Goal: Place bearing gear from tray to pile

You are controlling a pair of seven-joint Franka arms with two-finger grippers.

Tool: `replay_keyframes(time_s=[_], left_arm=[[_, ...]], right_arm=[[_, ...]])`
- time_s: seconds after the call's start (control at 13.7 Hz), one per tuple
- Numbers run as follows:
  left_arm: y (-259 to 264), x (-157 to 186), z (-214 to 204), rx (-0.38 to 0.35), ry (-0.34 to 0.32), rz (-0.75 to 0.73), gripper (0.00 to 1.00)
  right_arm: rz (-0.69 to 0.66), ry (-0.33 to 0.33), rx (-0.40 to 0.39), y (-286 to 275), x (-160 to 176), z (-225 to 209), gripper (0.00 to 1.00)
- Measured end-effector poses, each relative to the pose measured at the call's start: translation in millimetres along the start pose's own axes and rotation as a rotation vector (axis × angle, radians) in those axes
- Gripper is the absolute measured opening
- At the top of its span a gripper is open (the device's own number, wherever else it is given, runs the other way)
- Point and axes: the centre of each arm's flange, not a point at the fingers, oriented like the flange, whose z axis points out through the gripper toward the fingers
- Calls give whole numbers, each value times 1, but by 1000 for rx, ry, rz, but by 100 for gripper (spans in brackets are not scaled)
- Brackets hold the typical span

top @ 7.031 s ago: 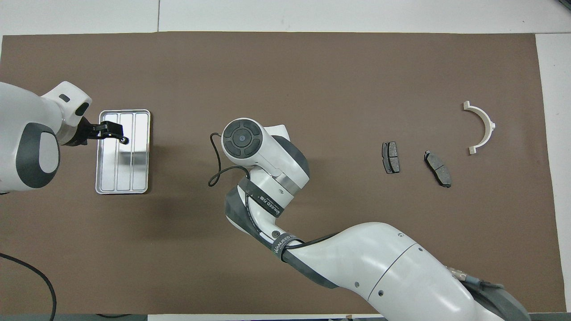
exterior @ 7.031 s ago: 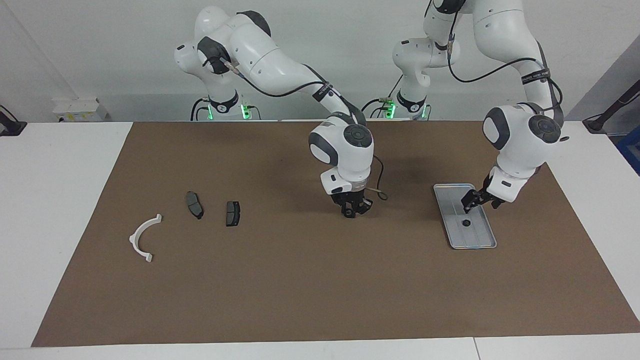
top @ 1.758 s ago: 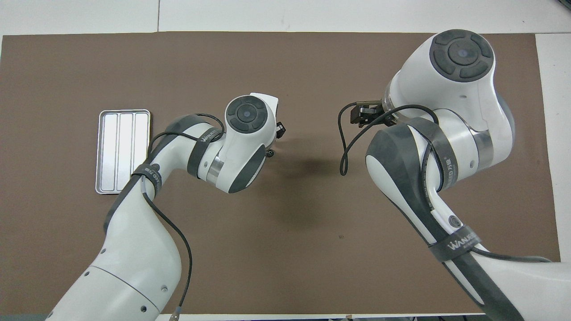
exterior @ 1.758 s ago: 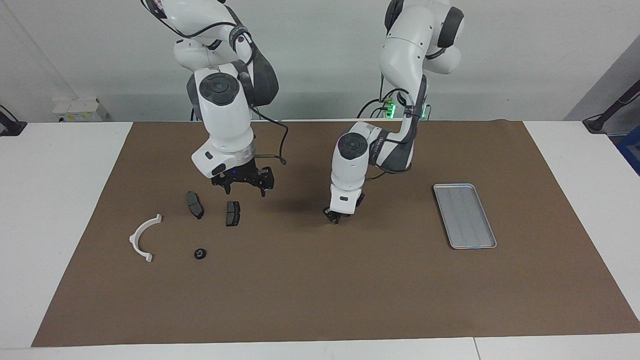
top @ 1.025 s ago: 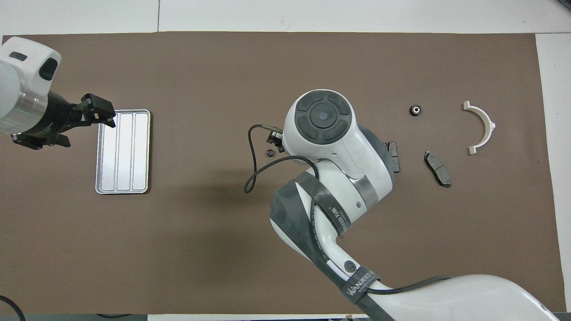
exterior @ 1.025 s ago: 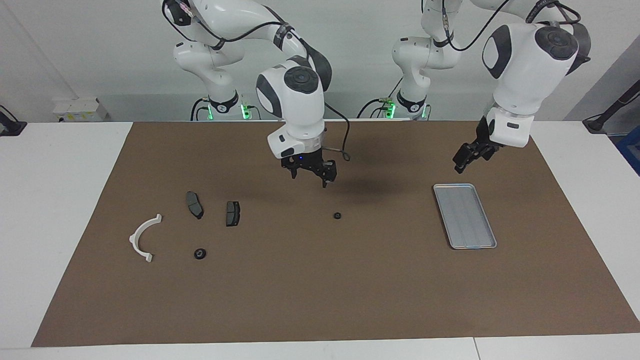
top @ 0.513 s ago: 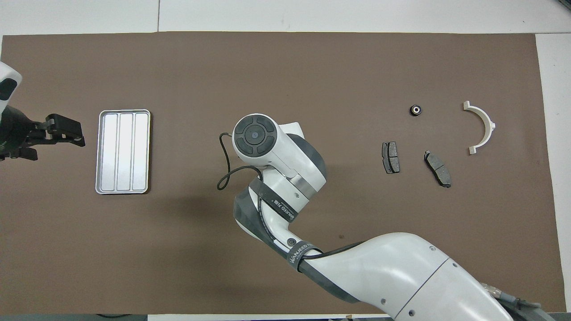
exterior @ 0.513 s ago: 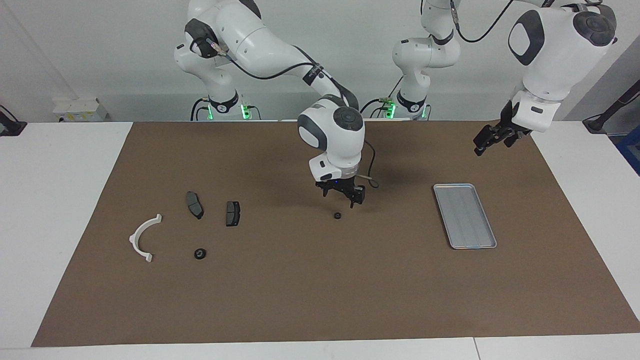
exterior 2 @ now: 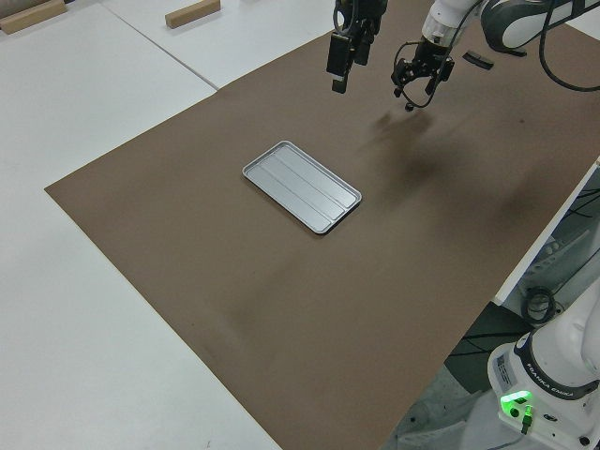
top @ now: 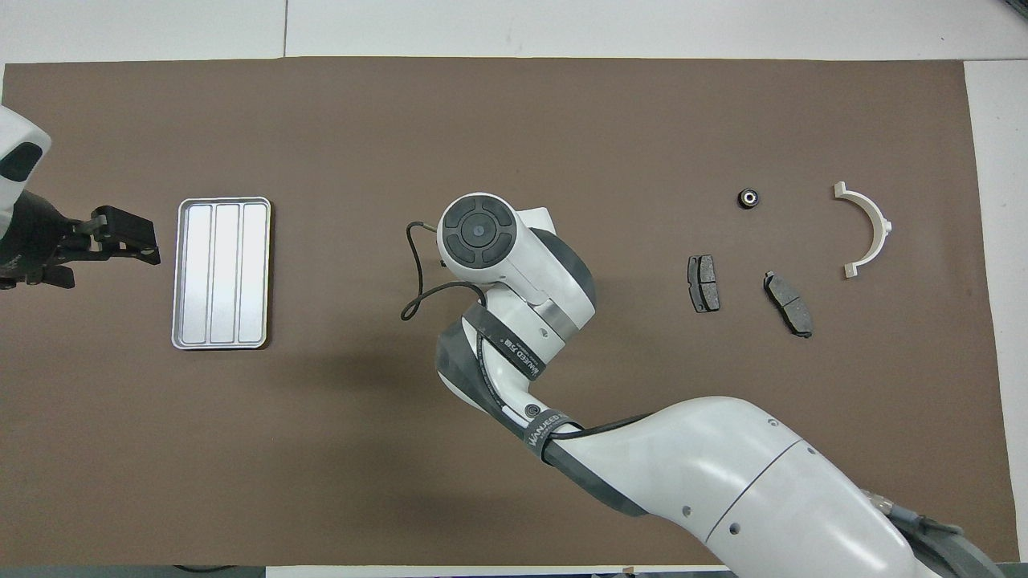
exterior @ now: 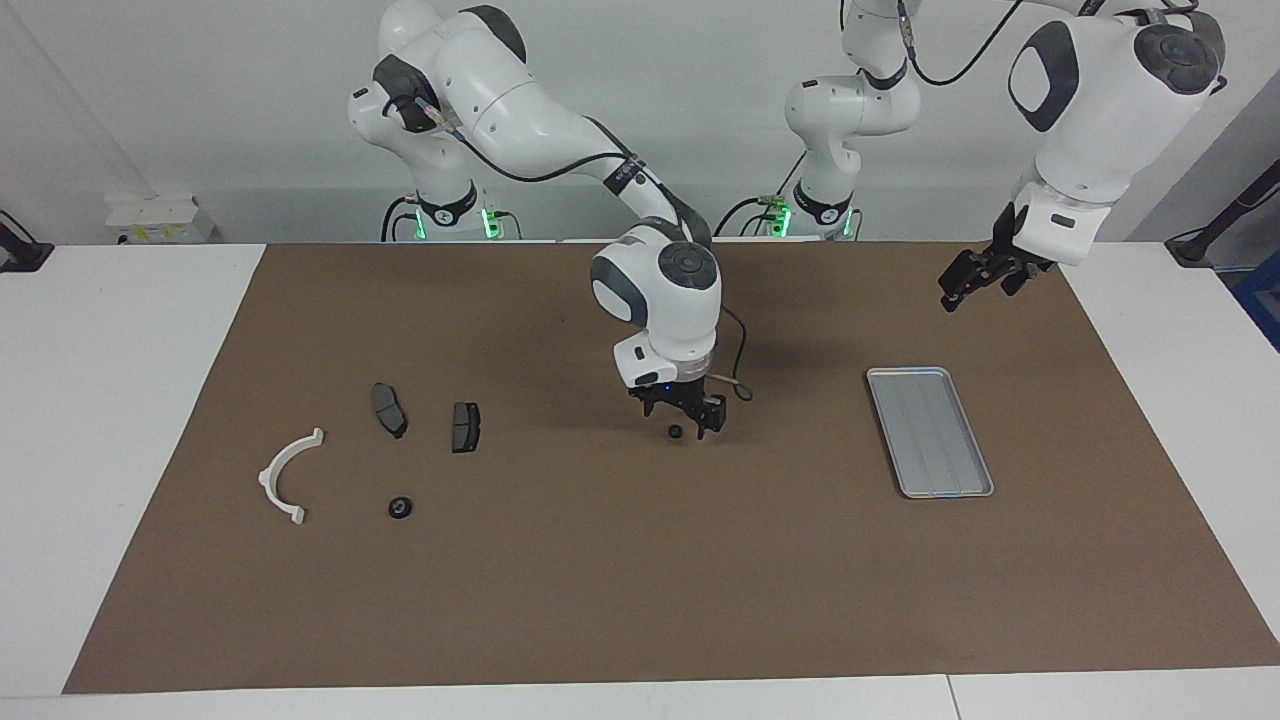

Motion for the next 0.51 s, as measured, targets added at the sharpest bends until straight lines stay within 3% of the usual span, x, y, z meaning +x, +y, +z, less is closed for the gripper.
replay_keyframes(time_s=[0.44, 0.51], left_arm=[[-2, -3, -3, 1, -4, 14, 100], [-3, -5, -4, 2, -7, 25, 100]], right_arm=[[-2, -12, -15, 1, -2, 17, 100], [-4, -13, -16, 1, -3, 17, 92]])
